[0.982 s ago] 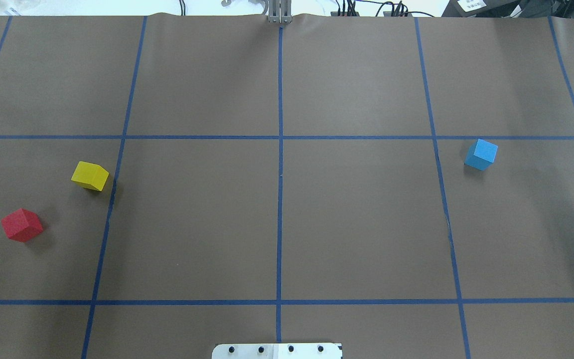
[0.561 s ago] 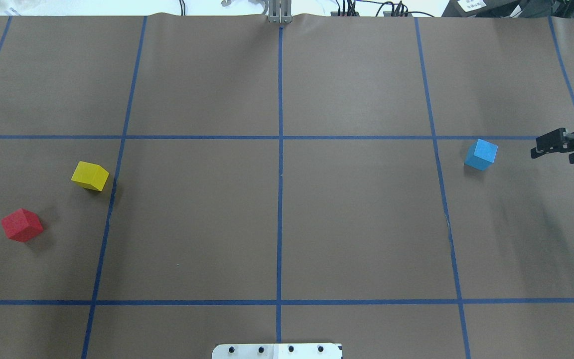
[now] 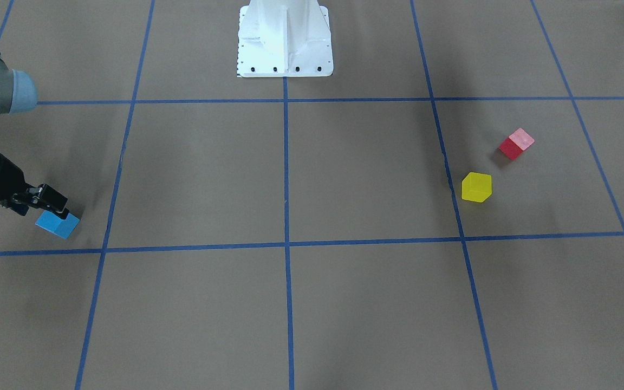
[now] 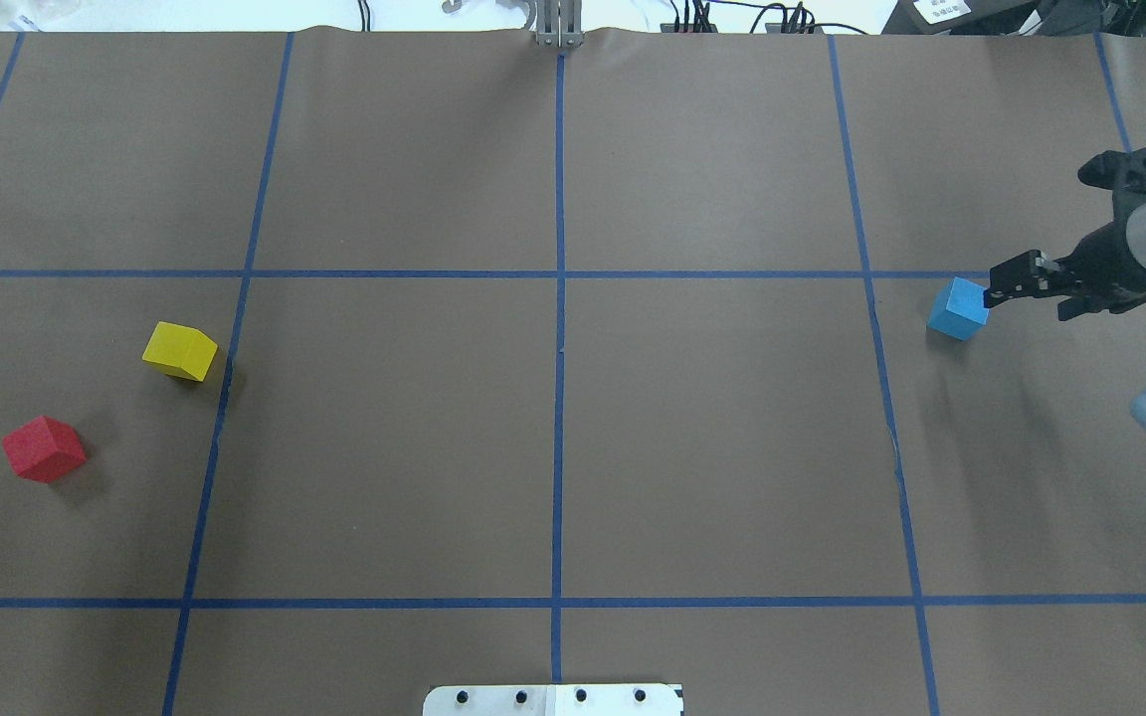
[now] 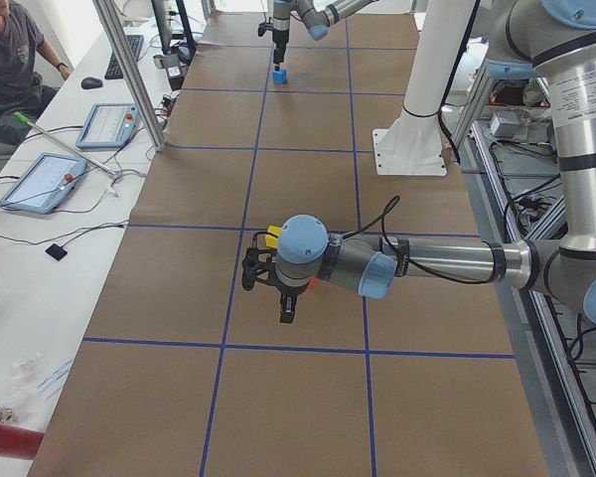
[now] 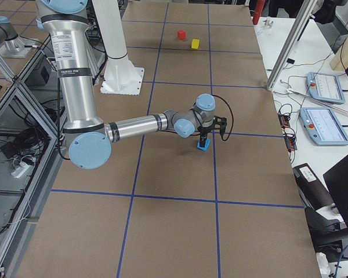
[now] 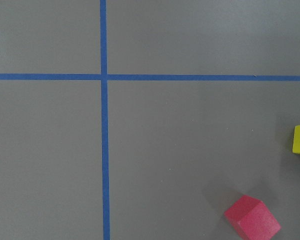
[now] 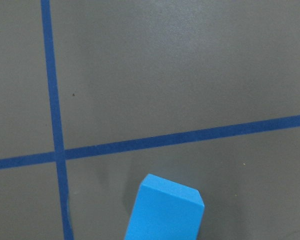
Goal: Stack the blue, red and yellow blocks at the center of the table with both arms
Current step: 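Reach the right gripper down to the blue cube and close on it, then carry the blue cube with the right gripper to the table center and set it down, then open and raise the right gripper away while the left gripper reaches to the red cube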
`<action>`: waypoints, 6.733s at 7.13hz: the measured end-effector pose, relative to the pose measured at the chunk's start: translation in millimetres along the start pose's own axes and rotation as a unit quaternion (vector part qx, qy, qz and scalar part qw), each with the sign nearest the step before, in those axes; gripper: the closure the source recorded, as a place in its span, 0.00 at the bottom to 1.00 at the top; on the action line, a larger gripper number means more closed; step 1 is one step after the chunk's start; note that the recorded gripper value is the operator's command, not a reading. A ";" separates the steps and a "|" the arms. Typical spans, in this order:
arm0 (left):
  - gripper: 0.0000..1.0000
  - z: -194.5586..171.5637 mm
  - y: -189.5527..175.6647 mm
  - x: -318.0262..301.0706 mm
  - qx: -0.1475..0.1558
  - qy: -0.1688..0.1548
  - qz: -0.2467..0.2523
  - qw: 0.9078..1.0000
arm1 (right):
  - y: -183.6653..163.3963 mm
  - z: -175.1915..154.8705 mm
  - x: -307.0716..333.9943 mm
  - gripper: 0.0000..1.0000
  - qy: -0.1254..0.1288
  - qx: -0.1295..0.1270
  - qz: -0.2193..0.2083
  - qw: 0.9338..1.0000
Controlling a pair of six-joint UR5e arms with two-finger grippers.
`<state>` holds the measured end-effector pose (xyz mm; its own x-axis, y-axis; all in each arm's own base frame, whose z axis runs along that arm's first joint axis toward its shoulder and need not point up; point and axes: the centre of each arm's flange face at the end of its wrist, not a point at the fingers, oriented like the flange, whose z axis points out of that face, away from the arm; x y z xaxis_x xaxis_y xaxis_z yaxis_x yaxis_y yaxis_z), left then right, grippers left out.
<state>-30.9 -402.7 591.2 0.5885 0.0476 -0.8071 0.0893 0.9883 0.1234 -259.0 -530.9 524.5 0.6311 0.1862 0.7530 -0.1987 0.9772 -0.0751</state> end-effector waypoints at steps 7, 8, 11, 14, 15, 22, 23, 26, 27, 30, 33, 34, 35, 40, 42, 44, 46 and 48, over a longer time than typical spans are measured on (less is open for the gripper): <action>0.01 -3.1 -1.4 4.6 0.004 0.001 0.004 1.000 | -4.4 28.5 6.0 1.00 0.022 -0.010 0.025 0.999; 0.01 -3.9 -1.3 5.5 0.004 0.001 0.005 1.000 | -4.3 27.7 4.7 1.00 0.021 -0.010 0.025 0.999; 0.01 -6.2 -1.8 8.4 0.007 0.002 0.008 1.000 | -1.8 3.0 -71.8 1.00 -0.015 -0.003 0.014 1.000; 0.01 -5.3 -2.0 7.5 0.006 0.002 0.007 1.000 | 47.1 11.7 -238.0 1.00 -0.042 -0.005 0.004 0.999; 0.01 -5.1 -2.0 7.3 0.006 0.002 0.007 1.000 | 63.3 10.5 -286.3 1.00 -0.041 -0.009 -0.001 0.999; 0.01 -4.3 -4.5 7.5 0.006 0.001 0.008 1.000 | 108.3 37.5 -452.9 1.00 0.001 -0.032 -0.010 0.999; 0.01 -5.2 -4.9 8.7 0.007 0.001 0.006 1.000 | 108.1 42.3 -454.4 1.00 0.005 -0.033 -0.012 0.999; 0.01 -6.9 -6.1 11.8 0.013 0.004 0.000 1.000 | 110.4 53.3 -458.5 1.00 0.015 -0.034 -0.023 0.999; 0.01 -6.9 -6.2 11.9 0.013 0.004 0.000 1.000 | 113.4 55.9 -459.6 1.00 0.017 -0.032 -0.026 0.999; 0.01 -6.9 -6.2 11.5 0.014 0.004 0.000 1.000 | 117.0 56.4 -465.6 1.00 0.017 -0.027 -0.030 0.999; 0.01 -6.6 -6.1 11.1 0.013 0.004 0.000 1.000 | 116.8 59.6 -472.2 0.68 0.020 -0.027 -0.030 0.999; 0.00 -6.5 -6.1 10.9 0.013 0.004 -0.001 1.000 | 116.2 60.0 -475.1 0.10 0.021 -0.026 -0.030 0.999; 0.01 -6.3 -6.1 10.7 0.013 0.004 -0.001 1.000 | 116.0 60.1 -476.3 0.00 0.021 -0.026 -0.034 0.999; 0.01 -6.0 -6.3 11.1 0.013 0.003 0.000 1.000 | 114.7 61.8 -473.5 0.00 0.025 -0.028 -0.058 0.998; 0.01 -4.1 -16.1 19.5 0.014 0.002 -0.007 1.000 | 105.5 47.0 -470.8 0.00 0.017 -0.029 -0.063 0.997; 0.01 17.4 -49.0 71.5 0.015 -0.008 0.005 1.000 | 87.5 4.4 -421.7 0.00 0.003 -0.029 -0.049 0.998; 0.01 74.4 -49.7 125.1 -0.005 -0.041 -0.044 0.998 | 76.1 -33.7 -323.4 0.00 -0.013 -0.031 -0.047 0.998; 0.01 120.0 -30.4 164.6 -0.026 -0.049 -0.152 0.987 | 62.5 -45.9 -260.1 0.00 -0.004 -0.026 -0.043 0.999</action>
<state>159.6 -442.2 523.9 0.6155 -0.2639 -0.7427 0.2337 0.9610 -0.1478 -401.2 -513.5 294.0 0.6374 0.1007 0.7640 -0.1046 0.9936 -0.0437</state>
